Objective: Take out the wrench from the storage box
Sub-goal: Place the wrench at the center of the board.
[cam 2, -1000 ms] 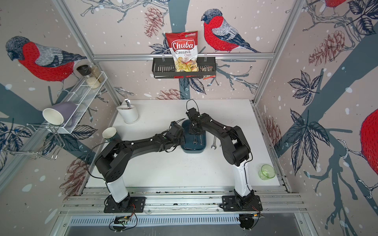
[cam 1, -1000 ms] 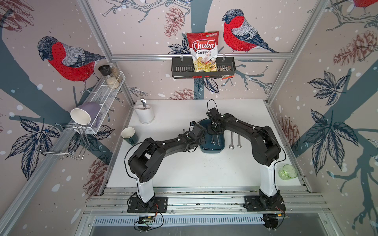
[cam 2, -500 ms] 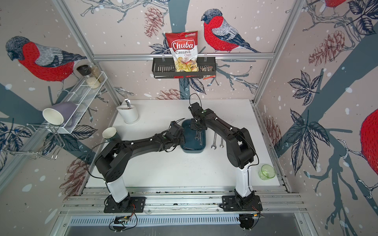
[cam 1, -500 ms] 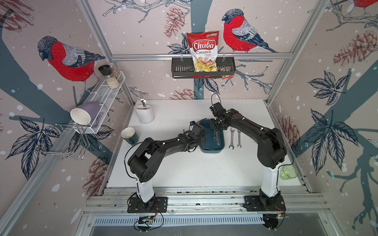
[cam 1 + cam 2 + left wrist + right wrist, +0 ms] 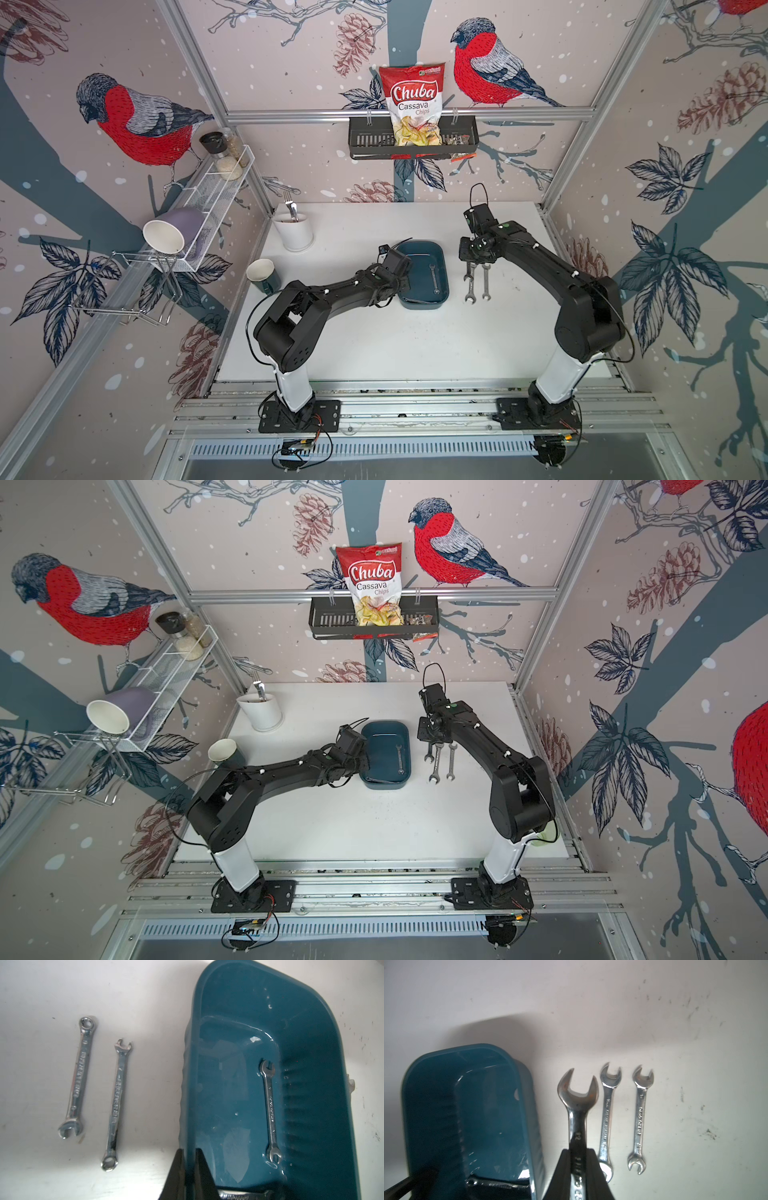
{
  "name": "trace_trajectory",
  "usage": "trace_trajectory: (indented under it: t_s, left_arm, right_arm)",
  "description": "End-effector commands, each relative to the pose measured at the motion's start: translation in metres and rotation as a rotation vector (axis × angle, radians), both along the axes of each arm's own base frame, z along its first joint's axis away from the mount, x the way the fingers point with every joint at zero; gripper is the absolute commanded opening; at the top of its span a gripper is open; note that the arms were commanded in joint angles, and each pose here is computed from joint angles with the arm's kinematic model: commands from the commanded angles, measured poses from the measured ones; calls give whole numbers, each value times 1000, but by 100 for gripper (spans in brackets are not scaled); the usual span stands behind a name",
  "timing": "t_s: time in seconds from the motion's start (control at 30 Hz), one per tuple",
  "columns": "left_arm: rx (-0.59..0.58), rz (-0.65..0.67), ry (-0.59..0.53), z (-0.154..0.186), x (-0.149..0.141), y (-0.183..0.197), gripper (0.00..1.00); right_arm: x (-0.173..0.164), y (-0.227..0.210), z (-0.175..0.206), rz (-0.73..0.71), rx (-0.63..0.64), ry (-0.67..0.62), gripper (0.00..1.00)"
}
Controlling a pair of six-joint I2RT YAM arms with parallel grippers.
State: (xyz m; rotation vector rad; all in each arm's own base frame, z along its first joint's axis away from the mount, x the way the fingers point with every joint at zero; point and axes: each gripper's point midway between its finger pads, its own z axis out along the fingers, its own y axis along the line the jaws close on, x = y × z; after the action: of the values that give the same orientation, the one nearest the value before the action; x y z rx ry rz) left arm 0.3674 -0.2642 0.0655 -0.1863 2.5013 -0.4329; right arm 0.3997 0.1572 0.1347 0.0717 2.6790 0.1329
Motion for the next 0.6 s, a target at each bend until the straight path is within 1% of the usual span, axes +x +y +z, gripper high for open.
trace_trajectory:
  t_s: [0.0, 0.27, 0.57]
  left_arm:
    - [26, 3, -1, 1, -1, 9, 5]
    - [26, 4, -3, 5, -1, 13, 5]
    - [27, -12, -4, 5, 1, 9, 5]
  right_arm:
    - [6, 0, -13, -3, 33, -9, 0]
    - [19, 15, -69, -20, 69, 68, 0]
    - [23, 23, -102, -21, 56, 118, 0]
